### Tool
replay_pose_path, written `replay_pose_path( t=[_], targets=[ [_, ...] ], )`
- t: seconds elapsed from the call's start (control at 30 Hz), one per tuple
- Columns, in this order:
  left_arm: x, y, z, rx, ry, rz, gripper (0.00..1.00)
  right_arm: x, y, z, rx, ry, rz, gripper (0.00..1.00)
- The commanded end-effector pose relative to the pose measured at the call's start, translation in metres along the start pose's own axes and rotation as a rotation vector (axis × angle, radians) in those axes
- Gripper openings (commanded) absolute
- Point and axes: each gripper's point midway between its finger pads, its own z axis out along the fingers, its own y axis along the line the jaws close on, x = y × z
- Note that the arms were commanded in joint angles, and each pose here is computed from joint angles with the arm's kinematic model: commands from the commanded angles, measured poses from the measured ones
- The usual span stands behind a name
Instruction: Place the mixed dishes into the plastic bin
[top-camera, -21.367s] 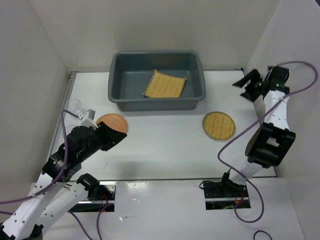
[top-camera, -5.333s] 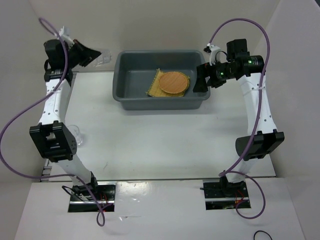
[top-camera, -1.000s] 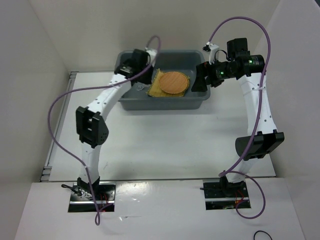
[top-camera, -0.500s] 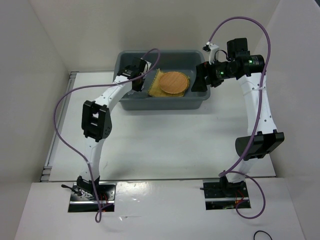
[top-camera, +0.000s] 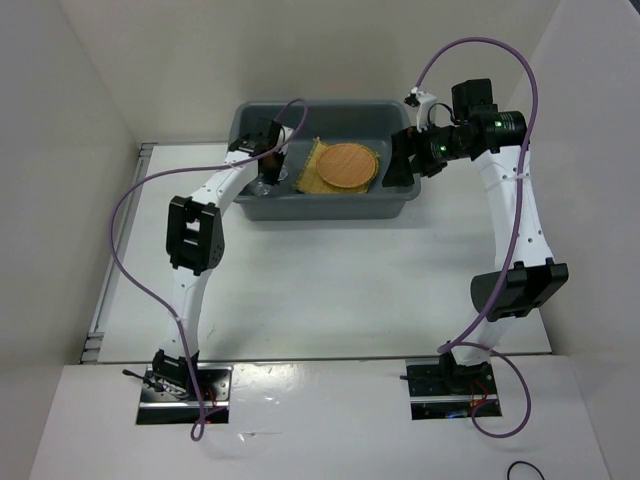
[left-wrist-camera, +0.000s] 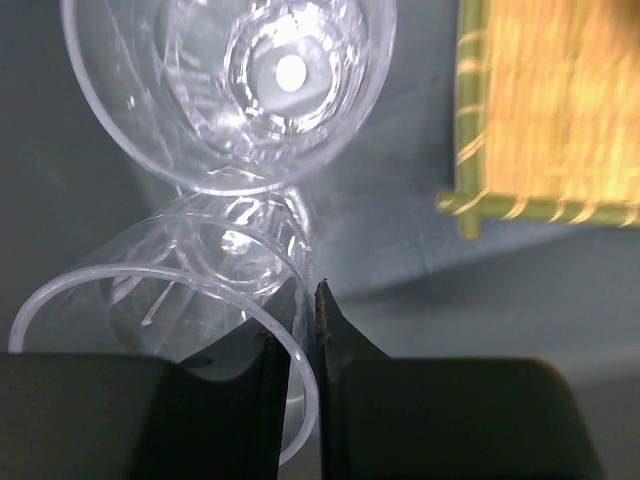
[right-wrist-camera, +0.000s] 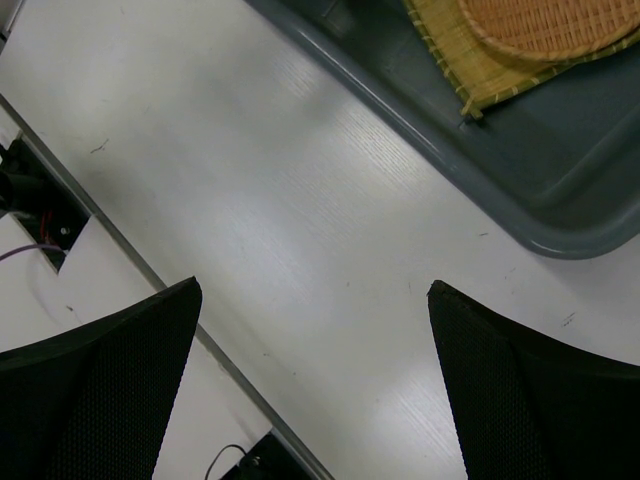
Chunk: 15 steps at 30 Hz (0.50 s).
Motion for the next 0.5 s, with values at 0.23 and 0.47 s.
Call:
replay_pose_path(
  t=[0.23, 0.47],
  targets=[
    [-0.049, -0.006, -0.016, 0.046, -0.147, -0.092, 0.66, -0.002, 0.008, -0.01, 0.014, -0.021, -0.029, 0.98],
    [-0.142, 0.026, -0.145, -0.101, -0.44, -0.332, 1.0, -0.038, -0.011, -0.025, 0.17, -0.142, -0.01, 0.98]
  ],
)
